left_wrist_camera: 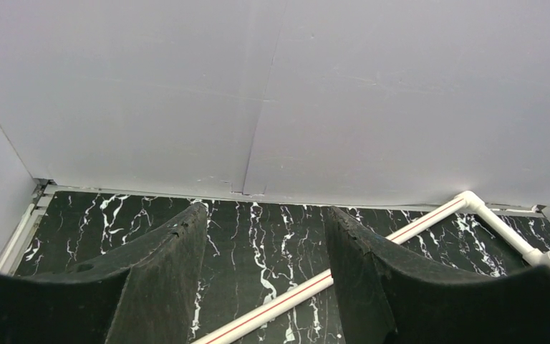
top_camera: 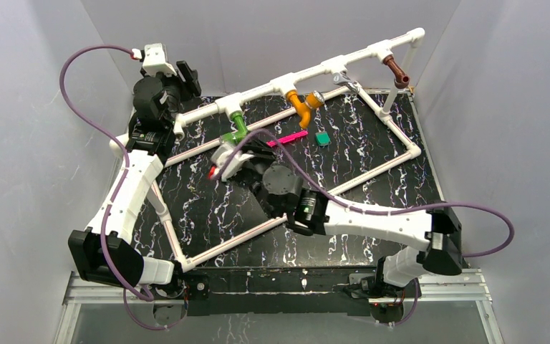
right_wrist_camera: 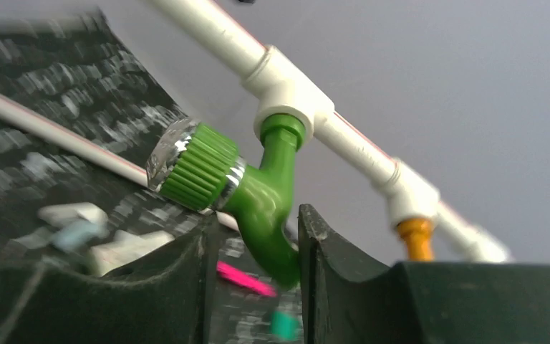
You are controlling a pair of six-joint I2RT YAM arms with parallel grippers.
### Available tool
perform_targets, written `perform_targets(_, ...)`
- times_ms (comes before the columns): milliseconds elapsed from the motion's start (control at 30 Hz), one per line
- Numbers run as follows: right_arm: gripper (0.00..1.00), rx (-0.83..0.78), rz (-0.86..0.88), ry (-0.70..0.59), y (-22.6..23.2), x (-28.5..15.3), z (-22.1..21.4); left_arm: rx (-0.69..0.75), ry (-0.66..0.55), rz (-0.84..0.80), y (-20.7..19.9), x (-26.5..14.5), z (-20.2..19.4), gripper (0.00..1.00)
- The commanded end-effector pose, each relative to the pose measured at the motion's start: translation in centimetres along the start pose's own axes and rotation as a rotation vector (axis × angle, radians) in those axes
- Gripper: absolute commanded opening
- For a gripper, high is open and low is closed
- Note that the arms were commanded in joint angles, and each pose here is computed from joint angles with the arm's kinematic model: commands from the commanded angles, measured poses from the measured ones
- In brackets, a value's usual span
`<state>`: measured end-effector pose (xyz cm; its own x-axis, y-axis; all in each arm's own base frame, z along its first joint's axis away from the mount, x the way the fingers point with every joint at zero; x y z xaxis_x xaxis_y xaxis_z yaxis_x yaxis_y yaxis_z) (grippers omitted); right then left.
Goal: Install the water faucets
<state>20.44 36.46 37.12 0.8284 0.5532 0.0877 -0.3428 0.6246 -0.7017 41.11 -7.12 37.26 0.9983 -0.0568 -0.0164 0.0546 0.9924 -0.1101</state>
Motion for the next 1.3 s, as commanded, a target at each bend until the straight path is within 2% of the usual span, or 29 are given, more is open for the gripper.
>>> perform_targets(0,0.01,1.122,-0.101,-0.206,-1.1,0.5,4.6,0.101,0.617,0.049,1.5,-1.8,-18.3,0.59)
perform_targets(133,0.01,1.447,-0.113,-0.229,-1.3,-0.1,4.2,0.099,0.613,0.049,1.6,-1.8,-18.1,0.59)
perform_targets(200,0.01,1.539,-0.117,-0.237,-1.7,-0.2,4.1,0.099,0.614,0.048,1.5,-1.9,-18.2,0.59)
perform_targets(533,0.02,1.358,-0.063,-0.285,-3.9,-1.4,5.1,0.092,0.610,0.044,1.5,-1.9,-18.0,0.59)
perform_targets(567,0.05,1.330,-0.050,-0.289,-4.2,-1.7,5.3,0.092,0.612,0.043,1.4,-1.9,-18.1,0.59)
perform_targets(767,0.47,1.084,0.008,-0.264,-5.9,-3.0,5.4,0.092,0.612,0.043,1.4,-1.9,-18.1,0.59)
perform_targets(933,0.74,0.784,0.069,-0.269,-7.1,-4.3,5.1,0.092,0.611,0.042,1.4,-1.9,-18.1,0.59)
perform_targets(1133,0.88,0.293,0.152,-0.298,-6.9,-4.7,4.1,0.092,0.613,0.042,1.4,-1.9,-18.1,0.59)
perform_targets(1267,0.93,0.012,0.184,-0.281,-6.1,-4.0,3.6,0.094,0.612,0.044,1.5,-1.9,-18.1,0.59)
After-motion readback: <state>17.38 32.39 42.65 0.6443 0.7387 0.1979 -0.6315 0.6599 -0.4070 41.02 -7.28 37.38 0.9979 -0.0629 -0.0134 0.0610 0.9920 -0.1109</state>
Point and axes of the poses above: each gripper's point midway between its finger pads, its own x axis out along the fingers, its own y axis along the line the jaws close on, z = x × y, the point moved 5 cm from there along -x, back along the fingers, and after that the axes turned 3 degrees about x, right-handed, at the moved point
